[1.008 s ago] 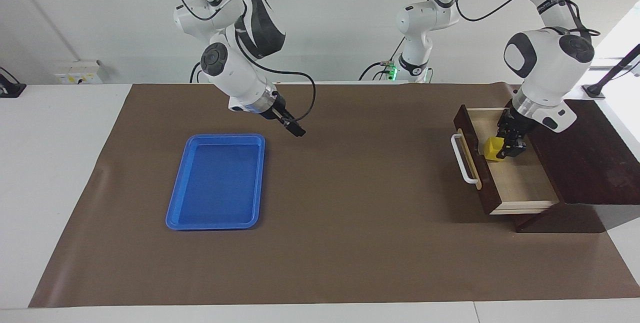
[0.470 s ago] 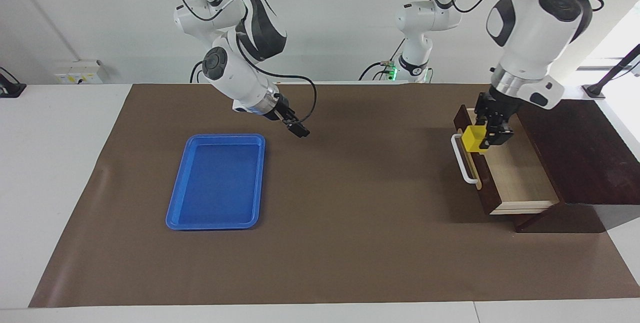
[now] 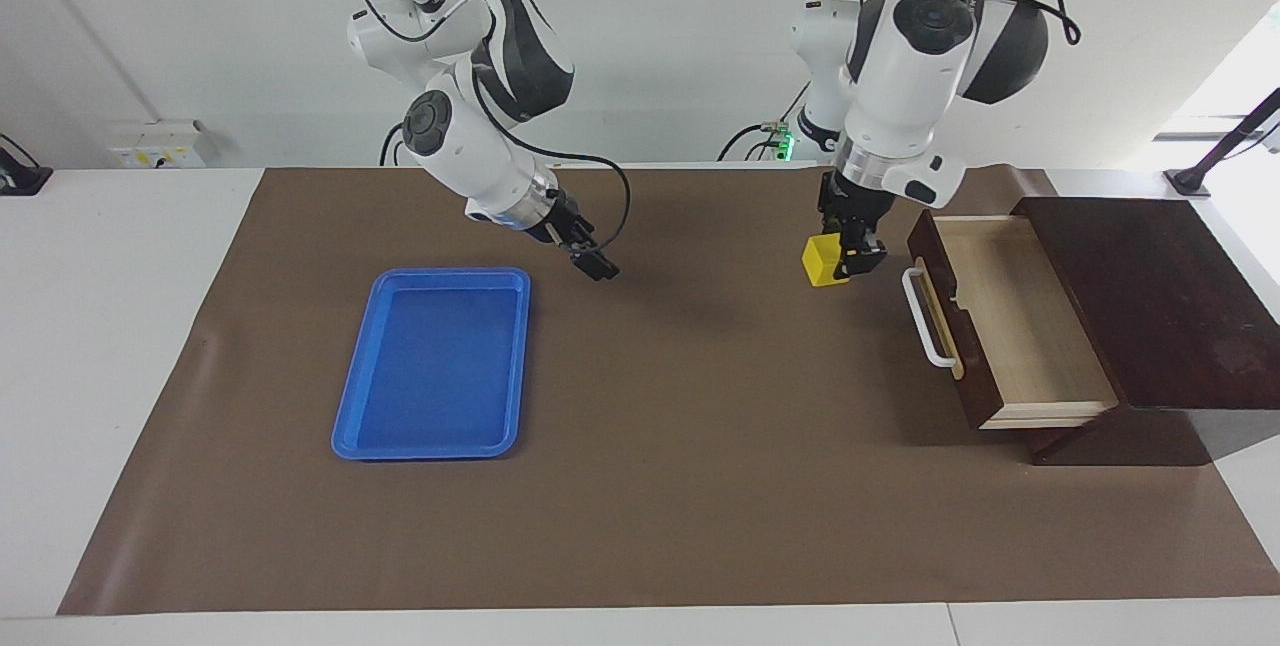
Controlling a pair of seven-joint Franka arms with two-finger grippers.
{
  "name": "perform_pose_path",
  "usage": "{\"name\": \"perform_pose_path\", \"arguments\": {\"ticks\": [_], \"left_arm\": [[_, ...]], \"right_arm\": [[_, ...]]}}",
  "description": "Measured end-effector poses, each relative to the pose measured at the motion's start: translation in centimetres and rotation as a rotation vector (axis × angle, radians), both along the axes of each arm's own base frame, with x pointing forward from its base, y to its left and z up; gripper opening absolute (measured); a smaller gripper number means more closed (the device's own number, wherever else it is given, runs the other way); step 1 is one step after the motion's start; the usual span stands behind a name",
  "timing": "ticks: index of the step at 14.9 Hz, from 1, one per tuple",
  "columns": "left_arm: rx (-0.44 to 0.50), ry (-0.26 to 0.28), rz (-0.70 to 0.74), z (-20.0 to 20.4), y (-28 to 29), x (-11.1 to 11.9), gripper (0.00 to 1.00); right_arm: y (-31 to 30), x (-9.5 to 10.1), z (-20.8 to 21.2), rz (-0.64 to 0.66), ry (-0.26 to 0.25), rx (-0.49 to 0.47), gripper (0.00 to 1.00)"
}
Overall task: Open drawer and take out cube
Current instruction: 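Lift the cube with the left gripper while the right gripper approaches, then grasp the yellow cube with the right gripper from the left gripper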
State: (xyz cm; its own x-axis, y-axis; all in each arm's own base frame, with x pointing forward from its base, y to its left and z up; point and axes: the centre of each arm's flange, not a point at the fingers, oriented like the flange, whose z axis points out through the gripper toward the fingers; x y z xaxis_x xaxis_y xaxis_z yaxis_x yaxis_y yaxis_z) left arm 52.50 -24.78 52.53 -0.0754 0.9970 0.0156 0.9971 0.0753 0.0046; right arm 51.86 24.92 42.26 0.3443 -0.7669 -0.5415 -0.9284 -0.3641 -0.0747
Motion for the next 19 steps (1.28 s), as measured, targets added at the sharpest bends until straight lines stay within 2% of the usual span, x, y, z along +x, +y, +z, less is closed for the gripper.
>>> {"name": "perform_pose_path", "arguments": {"ticks": [2,7,9,12,14,19], "left_arm": [[-0.003,-0.001,0.008,-1.0,-3.4,-1.6,0.55],[-0.052,-0.05,0.126,-5.0,-9.8,-4.0,0.55],[-0.059,-0.052,0.148,-5.8,-10.8,-4.4,0.55],[-0.067,-0.056,0.134,-5.9,-12.6,-5.5,0.55],[-0.07,-0.056,0.127,-5.9,-14.0,-6.6,0.55],[-0.068,-0.052,0.115,-6.0,-14.7,-7.3,0.55]], "right_arm": [[0.1,0.0,-0.4,-0.035,0.008,0.027,1.0],[2.6,0.2,-3.2,-0.191,0.055,0.07,1.0],[3.8,0.0,-4.5,-0.201,0.069,0.074,1.0],[5.7,-0.7,-4.9,-0.195,0.046,0.072,1.0],[6.0,-0.4,-4.9,-0.207,0.035,0.076,1.0],[6.4,0.6,-5.8,-0.252,0.067,0.112,1.0]]}}
